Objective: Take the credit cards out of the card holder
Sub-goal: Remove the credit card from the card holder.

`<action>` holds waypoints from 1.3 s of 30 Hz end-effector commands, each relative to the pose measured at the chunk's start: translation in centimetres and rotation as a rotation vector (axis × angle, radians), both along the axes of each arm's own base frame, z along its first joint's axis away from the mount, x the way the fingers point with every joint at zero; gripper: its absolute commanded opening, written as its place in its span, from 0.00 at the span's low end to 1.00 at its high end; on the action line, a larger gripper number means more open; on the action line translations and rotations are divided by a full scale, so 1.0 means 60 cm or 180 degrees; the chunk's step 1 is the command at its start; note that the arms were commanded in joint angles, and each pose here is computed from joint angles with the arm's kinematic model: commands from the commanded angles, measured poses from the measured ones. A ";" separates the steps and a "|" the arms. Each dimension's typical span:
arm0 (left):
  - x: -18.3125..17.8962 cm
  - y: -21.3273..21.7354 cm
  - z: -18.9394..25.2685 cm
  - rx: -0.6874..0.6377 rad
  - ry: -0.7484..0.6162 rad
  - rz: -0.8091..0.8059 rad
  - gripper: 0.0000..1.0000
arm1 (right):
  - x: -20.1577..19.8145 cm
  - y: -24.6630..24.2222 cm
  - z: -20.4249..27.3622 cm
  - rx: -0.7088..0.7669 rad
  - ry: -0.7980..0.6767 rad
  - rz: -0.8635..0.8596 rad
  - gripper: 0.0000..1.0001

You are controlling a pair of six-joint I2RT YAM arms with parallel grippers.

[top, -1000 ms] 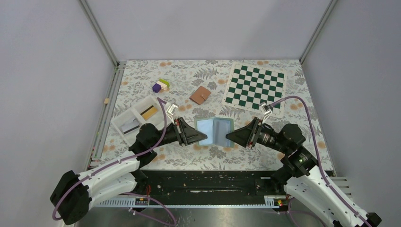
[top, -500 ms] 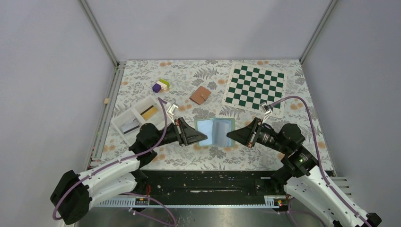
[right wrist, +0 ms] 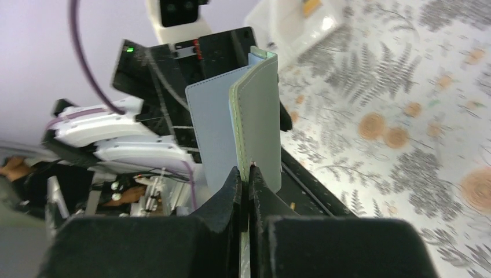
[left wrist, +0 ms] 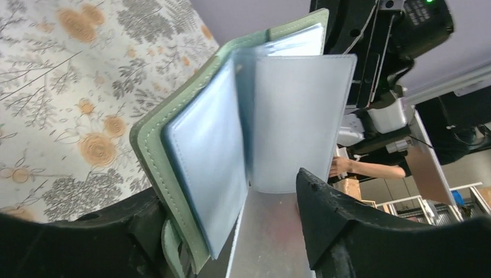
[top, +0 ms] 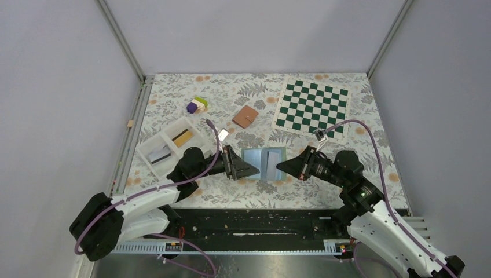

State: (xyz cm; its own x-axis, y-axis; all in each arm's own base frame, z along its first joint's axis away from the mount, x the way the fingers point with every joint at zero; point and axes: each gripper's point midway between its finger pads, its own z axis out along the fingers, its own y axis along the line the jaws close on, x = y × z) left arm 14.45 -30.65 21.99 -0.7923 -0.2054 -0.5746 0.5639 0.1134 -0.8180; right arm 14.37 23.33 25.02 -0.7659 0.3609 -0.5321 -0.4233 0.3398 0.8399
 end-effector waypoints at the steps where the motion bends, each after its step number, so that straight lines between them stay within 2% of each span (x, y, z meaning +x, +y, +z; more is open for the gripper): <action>1: 0.024 0.002 -0.022 0.0090 -0.0144 0.0156 0.70 | 0.023 -0.026 -0.035 -0.0486 0.0068 -0.0329 0.00; 6: 0.067 0.043 -0.047 0.0255 -0.0075 0.0473 0.77 | 0.028 -0.078 -0.072 -0.1173 0.0134 -0.0635 0.00; 9: 0.084 0.068 -0.067 0.0541 -0.0077 0.0668 0.78 | 0.025 -0.092 -0.076 -0.1367 0.0141 -0.0647 0.00; 13: 0.088 0.080 -0.050 0.0712 -0.0225 0.0765 0.75 | 0.016 -0.069 -0.047 -0.1126 -0.0109 -0.0408 0.00; 16: 0.078 0.081 -0.018 0.0594 -0.0330 0.0715 0.70 | 0.006 -0.049 -0.019 -0.0844 -0.0374 -0.0204 0.00; 24: -0.028 0.061 0.119 -0.0431 -0.0592 -0.0293 0.56 | -0.030 -0.007 0.056 -0.0263 -0.0843 0.0381 0.00; 27: -0.054 0.059 0.155 -0.0647 -0.0623 -0.0455 0.56 | -0.033 -0.001 0.073 -0.0134 -0.0894 0.0437 0.00; 39: -0.058 0.041 0.171 -0.0675 -0.0500 -0.0377 0.58 | -0.034 0.011 0.091 0.0096 -0.0971 0.0520 0.00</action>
